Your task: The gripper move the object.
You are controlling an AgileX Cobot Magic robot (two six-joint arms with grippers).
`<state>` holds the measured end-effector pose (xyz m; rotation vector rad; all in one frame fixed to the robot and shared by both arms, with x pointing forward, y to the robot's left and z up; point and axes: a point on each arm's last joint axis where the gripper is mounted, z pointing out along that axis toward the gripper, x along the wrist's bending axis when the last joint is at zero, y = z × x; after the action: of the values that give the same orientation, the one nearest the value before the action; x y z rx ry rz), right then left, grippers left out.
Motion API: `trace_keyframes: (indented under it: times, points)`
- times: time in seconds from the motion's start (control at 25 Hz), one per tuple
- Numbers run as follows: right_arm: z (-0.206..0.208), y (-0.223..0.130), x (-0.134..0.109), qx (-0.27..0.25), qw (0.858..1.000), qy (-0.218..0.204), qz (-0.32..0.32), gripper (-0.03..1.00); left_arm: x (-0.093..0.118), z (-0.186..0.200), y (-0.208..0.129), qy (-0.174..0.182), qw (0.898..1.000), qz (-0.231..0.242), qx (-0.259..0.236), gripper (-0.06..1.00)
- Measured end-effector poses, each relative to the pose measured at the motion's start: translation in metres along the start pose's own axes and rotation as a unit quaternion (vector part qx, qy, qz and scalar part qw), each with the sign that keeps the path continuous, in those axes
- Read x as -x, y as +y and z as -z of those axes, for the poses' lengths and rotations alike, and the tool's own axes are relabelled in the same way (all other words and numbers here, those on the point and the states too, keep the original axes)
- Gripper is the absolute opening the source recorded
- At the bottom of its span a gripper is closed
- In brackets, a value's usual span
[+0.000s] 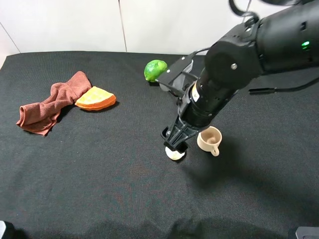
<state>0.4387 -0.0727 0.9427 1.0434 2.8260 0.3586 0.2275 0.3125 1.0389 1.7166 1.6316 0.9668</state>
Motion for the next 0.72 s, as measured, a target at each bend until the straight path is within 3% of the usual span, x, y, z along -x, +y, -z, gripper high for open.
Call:
trace_keyframes:
  times: [0.28, 0.72]
  points:
    - [0.027, -0.003, 0.010, 0.020, 0.999, -0.022, -0.015, 0.69, 0.000, 0.000, 0.000, 0.000, 1.000, 0.000, 0.000, 0.99]
    - [0.070, -0.022, 0.063, 0.035, 0.993, -0.055, -0.099, 0.69, 0.000, 0.000, 0.000, 0.000, 1.000, 0.000, 0.000, 0.99]
